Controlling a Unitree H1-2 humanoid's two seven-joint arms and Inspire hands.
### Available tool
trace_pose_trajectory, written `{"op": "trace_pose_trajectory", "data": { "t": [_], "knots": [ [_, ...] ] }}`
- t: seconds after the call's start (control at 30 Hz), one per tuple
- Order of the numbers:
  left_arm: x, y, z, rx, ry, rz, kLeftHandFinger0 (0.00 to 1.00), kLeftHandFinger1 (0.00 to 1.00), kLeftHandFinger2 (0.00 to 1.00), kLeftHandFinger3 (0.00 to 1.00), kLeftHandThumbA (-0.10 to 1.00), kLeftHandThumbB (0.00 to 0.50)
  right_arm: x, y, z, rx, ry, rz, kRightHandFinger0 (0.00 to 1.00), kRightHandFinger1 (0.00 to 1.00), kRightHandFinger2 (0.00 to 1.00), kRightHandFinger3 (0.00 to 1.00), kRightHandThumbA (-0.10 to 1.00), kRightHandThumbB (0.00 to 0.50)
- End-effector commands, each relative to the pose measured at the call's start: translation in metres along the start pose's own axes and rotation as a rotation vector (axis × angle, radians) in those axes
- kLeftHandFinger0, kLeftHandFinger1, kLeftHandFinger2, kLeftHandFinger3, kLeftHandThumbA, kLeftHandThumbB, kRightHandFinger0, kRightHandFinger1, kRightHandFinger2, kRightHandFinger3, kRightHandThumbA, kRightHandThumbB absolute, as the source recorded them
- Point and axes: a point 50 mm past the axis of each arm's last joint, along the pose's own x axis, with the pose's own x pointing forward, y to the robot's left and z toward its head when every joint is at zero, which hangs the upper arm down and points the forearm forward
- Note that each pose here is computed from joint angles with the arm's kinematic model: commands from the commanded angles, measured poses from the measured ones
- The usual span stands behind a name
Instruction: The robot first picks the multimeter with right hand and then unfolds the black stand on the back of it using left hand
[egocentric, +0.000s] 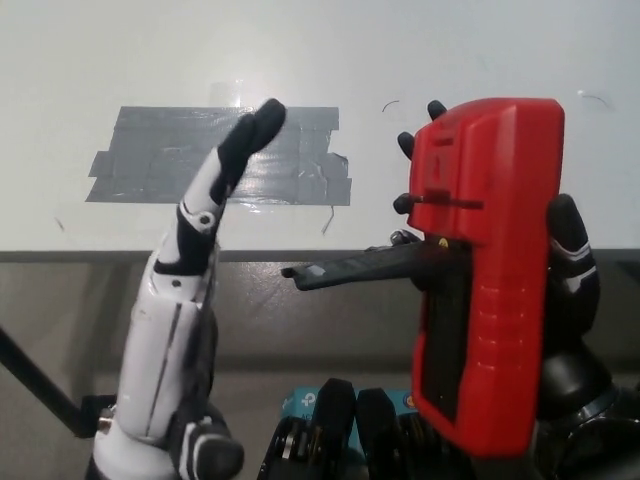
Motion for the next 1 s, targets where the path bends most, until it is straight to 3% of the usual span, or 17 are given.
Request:
{"op": "trace_pose_trajectory", "data": {
  "t": [0.0, 0.13, 0.33, 0.57, 0.83, 0.97],
  "knots": [
    [-0.001, -0.003, 0.013, -0.011, -0.069, -0.060, 1.00, 1.00, 1.00, 1.00, 1.00, 0.500, 0.005, 0.023, 0.009, 0.051, -0.073, 0.137, 0.00, 0.00, 0.01, 0.25, -0.03, 0.170],
    [-0.004, -0.010, 0.011, -0.038, -0.096, -0.059, 1.00, 1.00, 1.00, 1.00, 1.00, 0.481, 0.006, 0.024, 0.010, 0.062, -0.094, 0.150, 0.00, 0.00, 0.03, 0.26, -0.05, 0.149],
    [-0.006, -0.013, 0.009, -0.016, -0.129, -0.085, 1.00, 0.95, 0.94, 1.00, 1.00, 0.500, 0.009, 0.026, 0.013, 0.085, -0.127, 0.140, 0.00, 0.00, 0.01, 0.23, -0.07, 0.141],
    [-0.009, -0.014, 0.004, 0.000, -0.150, -0.078, 1.00, 0.95, 0.95, 1.00, 1.00, 0.500, 0.009, 0.027, 0.018, 0.106, -0.129, 0.152, 0.00, 0.00, 0.03, 0.23, -0.06, 0.140],
    [-0.017, -0.012, 0.003, 0.030, -0.092, -0.057, 1.00, 0.73, 0.78, 1.00, 1.00, 0.500, 0.006, 0.035, 0.022, 0.125, -0.140, 0.172, 0.00, 0.00, 0.00, 0.20, -0.07, 0.122],
    [-0.022, -0.011, 0.002, 0.007, -0.062, -0.063, 1.00, 0.71, 0.74, 1.00, 1.00, 0.500, 0.007, 0.040, 0.022, 0.142, -0.144, 0.182, 0.00, 0.00, 0.01, 0.17, -0.09, 0.117]
  ]
}}
